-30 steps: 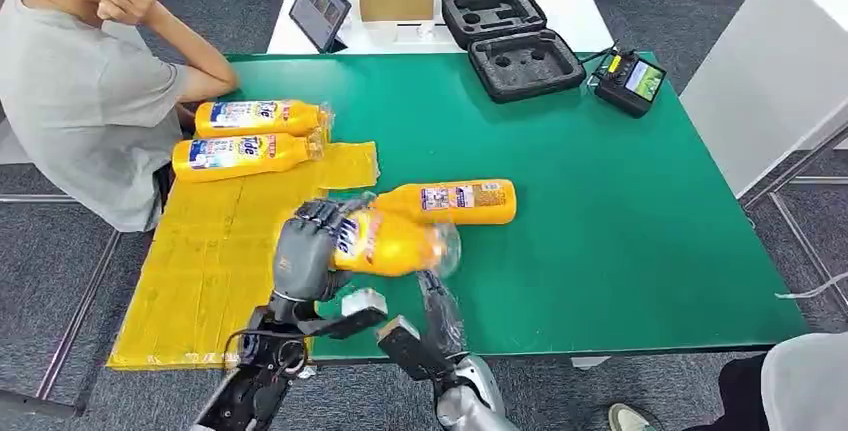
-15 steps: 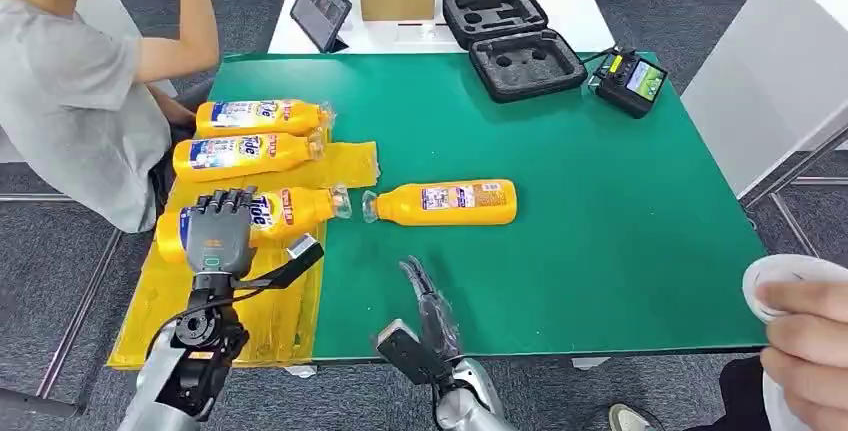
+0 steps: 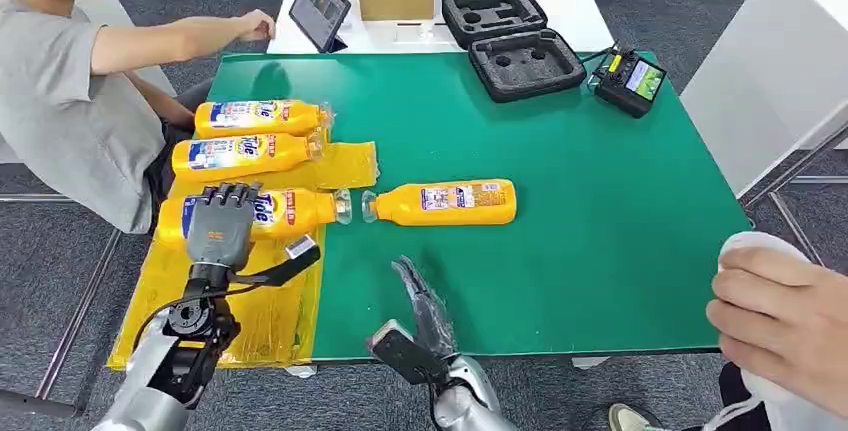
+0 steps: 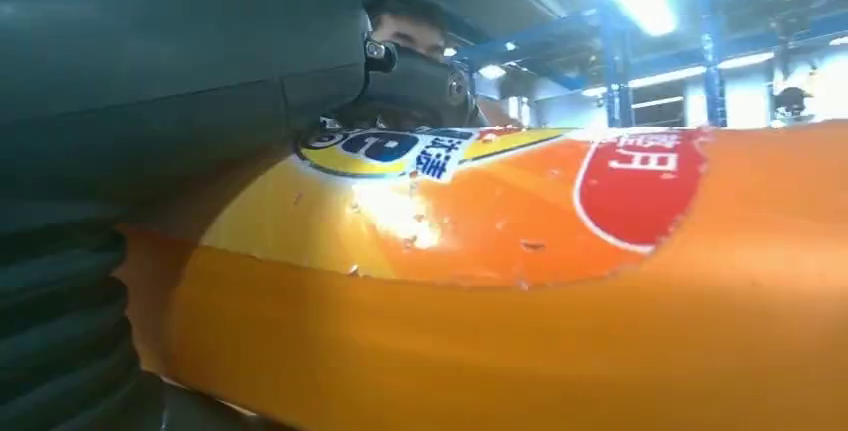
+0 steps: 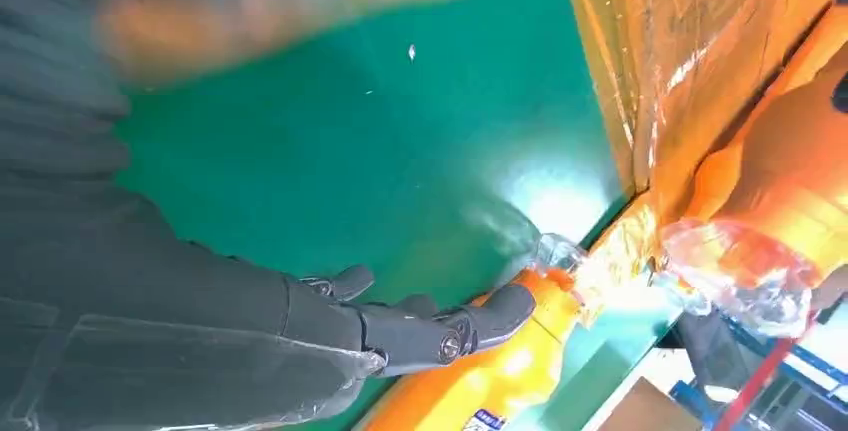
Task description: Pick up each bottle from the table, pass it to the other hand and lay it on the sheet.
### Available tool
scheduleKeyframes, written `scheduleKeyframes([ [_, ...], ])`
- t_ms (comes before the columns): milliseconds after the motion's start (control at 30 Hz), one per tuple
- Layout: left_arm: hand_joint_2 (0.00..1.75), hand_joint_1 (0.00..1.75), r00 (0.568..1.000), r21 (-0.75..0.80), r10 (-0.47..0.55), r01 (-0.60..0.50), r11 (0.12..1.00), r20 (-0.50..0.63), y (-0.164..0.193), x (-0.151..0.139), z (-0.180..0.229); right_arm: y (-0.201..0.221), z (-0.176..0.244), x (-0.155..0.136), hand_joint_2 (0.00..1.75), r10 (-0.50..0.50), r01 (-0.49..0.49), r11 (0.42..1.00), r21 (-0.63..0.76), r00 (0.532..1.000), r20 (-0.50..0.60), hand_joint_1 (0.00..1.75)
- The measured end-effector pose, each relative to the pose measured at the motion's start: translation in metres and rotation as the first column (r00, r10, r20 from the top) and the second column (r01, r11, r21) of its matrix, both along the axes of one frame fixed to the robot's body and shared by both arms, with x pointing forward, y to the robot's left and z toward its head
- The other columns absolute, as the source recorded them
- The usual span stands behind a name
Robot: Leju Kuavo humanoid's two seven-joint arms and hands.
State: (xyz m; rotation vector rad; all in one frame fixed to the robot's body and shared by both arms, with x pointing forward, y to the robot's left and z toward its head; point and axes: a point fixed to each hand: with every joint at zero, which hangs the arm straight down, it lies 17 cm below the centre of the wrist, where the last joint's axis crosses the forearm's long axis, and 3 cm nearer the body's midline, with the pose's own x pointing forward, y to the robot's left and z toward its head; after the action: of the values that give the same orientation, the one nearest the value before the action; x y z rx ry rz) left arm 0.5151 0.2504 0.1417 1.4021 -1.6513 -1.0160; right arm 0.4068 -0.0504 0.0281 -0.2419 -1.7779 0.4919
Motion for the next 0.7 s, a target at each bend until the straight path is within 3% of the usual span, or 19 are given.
scheduleKeyframes([
  [333,1.75,1.75,0.995,0.002,-0.095,0.095,0.995,-0.034,-0.015,-0.003,-0.015,0.007,0.004,0.002,1.75,0.020,-0.020,1.000,0.003,1.000,0.005,0.00],
  [700,1.75,1.75,0.992,-0.029,-0.066,0.063,0.998,-0.105,-0.003,0.004,-0.038,0.011,0.007,0.006,1.75,0.036,-0.036,0.999,0.005,0.999,0.006,0.00],
])
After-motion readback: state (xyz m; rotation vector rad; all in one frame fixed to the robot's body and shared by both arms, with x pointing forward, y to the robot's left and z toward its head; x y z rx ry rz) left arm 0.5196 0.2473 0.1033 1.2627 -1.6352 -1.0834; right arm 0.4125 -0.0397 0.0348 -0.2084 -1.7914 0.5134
